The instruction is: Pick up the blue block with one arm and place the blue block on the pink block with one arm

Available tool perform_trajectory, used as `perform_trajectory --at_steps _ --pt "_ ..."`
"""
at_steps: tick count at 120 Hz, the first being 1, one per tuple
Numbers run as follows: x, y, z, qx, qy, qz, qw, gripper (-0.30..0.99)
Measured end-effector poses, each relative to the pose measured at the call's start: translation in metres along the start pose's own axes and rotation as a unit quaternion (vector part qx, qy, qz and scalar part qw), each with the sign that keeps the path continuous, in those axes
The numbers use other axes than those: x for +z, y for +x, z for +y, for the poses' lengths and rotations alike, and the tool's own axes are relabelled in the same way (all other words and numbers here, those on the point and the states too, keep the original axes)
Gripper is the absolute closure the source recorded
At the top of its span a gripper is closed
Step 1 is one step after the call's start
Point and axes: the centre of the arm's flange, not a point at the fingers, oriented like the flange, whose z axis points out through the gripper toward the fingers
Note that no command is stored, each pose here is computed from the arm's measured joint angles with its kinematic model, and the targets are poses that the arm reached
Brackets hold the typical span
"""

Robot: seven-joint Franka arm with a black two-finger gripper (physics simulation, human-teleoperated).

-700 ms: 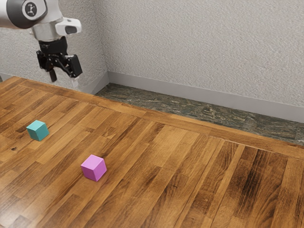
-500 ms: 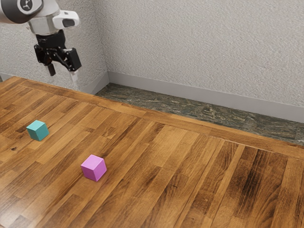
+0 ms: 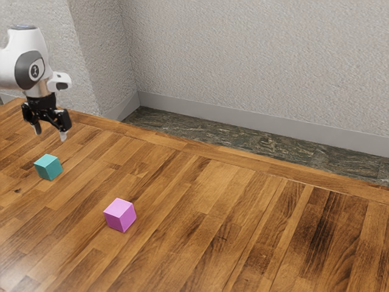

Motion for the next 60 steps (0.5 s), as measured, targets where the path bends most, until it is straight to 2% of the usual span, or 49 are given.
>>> perform_trajectory --at_steps 21,28,60 --pt "0.059 0.043 -0.032 0.009 0.014 -0.004 1.000 0.00" --pt "0.079 0.053 -0.044 0.013 0.007 -0.005 1.000 0.00" --pt "0.140 0.058 -0.063 0.037 -0.009 -0.025 0.999 0.00"
